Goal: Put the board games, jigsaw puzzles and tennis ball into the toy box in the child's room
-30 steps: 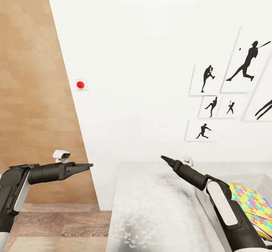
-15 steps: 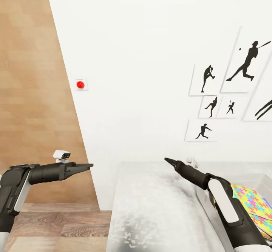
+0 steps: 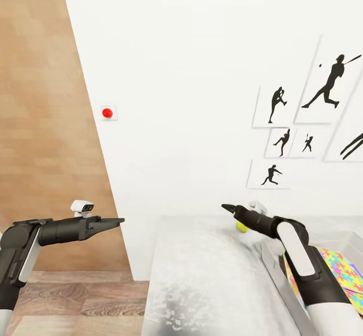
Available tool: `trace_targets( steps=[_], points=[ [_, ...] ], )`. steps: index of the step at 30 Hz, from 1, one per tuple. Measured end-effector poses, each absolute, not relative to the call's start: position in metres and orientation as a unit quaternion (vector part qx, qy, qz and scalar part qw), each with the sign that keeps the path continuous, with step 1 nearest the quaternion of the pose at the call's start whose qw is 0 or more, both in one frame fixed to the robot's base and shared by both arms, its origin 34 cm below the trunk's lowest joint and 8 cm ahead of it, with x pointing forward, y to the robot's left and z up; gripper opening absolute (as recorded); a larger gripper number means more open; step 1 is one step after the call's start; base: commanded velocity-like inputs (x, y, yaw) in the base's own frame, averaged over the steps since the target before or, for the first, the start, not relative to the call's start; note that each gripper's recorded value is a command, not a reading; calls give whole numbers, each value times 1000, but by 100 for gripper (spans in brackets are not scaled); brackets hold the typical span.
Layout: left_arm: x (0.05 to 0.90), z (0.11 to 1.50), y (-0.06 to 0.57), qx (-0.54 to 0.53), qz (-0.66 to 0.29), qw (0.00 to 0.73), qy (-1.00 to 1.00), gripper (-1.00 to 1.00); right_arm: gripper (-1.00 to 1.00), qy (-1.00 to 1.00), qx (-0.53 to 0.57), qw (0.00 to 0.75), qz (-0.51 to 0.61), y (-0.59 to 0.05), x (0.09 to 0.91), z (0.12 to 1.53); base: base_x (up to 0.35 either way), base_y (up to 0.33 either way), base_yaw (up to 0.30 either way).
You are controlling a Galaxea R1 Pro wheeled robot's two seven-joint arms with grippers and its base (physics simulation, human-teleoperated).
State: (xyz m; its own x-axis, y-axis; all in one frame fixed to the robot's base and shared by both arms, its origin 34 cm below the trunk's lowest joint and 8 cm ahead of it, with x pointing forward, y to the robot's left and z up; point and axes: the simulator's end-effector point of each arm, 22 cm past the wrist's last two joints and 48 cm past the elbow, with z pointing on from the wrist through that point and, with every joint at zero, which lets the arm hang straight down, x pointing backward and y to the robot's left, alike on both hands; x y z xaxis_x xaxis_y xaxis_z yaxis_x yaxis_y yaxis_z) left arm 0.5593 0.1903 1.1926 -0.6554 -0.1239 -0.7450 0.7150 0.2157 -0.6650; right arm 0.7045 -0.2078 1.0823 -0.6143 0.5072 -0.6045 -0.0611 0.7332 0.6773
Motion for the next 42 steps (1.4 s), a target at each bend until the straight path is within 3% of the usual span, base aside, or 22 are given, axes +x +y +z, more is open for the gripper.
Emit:
trace_targets(
  steps=[12, 28, 42],
  points=[
    [559, 1193, 191, 213, -588, 356, 694, 100, 100, 862, 154, 395, 280, -239, 724, 1074, 0, 0, 0],
    [559, 1193, 191, 213, -588, 356, 694, 100, 100, 911, 213, 331, 121, -317, 740, 1040, 0, 0, 0],
    [560, 1192, 192, 212, -588, 357, 694, 100, 100, 922, 209, 326, 16, -351, 757, 1046, 0, 0, 0]
  ],
)
